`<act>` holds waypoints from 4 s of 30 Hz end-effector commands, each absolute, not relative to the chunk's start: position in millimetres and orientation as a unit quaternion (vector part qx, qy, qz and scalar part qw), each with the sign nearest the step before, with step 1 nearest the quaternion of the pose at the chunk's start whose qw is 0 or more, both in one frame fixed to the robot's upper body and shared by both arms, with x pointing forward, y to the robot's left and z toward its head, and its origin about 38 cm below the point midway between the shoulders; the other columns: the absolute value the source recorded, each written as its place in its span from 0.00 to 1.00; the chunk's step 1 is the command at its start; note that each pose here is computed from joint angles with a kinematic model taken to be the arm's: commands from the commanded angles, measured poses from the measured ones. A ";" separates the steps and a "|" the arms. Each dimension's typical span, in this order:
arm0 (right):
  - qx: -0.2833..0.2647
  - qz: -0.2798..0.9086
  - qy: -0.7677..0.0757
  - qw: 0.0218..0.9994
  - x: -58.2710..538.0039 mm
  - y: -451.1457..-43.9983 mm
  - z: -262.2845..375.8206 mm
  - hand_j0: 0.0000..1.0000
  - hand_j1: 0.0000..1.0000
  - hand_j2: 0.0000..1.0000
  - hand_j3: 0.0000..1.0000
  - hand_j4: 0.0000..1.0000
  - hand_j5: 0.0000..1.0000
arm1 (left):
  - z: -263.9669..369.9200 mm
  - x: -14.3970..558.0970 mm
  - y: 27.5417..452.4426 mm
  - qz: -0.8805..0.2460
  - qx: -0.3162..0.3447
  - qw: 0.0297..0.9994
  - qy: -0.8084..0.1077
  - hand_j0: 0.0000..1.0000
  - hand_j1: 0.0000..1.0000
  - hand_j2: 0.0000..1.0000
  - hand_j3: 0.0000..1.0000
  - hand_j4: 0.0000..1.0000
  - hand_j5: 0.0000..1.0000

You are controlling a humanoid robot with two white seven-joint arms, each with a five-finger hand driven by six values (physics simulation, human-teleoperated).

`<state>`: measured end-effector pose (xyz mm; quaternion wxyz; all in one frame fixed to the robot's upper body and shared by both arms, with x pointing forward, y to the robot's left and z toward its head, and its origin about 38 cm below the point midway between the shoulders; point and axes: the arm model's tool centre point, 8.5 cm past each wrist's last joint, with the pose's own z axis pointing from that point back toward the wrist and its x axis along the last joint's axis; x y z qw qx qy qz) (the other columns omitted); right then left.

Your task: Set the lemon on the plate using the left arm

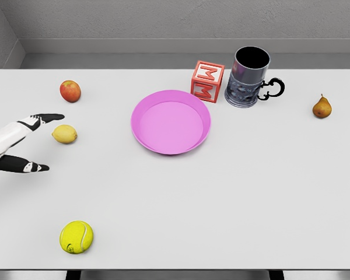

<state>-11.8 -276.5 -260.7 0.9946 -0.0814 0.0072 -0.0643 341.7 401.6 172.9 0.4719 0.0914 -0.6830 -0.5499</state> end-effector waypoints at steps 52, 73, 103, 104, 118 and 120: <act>-0.081 -0.064 0.008 0.995 -12.3 -276.4 -260.7 1.00 1.00 1.00 1.00 1.00 1.00 | 147.2 445.4 370.5 -0.728 0.177 0.458 -0.479 0.93 0.93 0.93 0.93 0.93 0.93; -0.081 -0.064 0.008 0.995 -12.3 -276.4 -260.7 1.00 1.00 1.00 1.00 1.00 1.00 | 149.0 442.0 359.7 -0.746 0.162 0.422 -0.489 0.52 0.52 0.52 0.52 0.52 0.52; -0.081 -0.064 0.008 0.995 -12.3 -276.4 -260.7 1.00 1.00 1.00 1.00 1.00 1.00 | 201.5 441.6 317.4 -0.746 0.175 0.344 -0.543 0.41 0.41 0.41 0.41 0.41 0.41; -0.081 -0.064 0.008 0.995 -12.3 -276.4 -260.7 1.00 1.00 1.00 1.00 1.00 1.00 | 201.9 441.5 317.0 -0.746 0.175 0.344 -0.543 0.40 0.40 0.40 0.40 0.40 0.40; -0.081 -0.064 0.008 0.995 -12.3 -276.4 -260.7 1.00 1.00 1.00 1.00 1.00 1.00 | 209.3 436.7 273.0 -0.740 0.156 0.301 -0.580 0.37 0.37 0.37 0.37 0.37 0.37; -0.081 -0.064 0.008 0.995 -12.3 -276.4 -260.7 1.00 1.00 1.00 1.00 1.00 1.00 | 208.6 437.3 266.3 -0.737 0.152 0.299 -0.587 0.37 0.37 0.37 0.37 0.37 0.37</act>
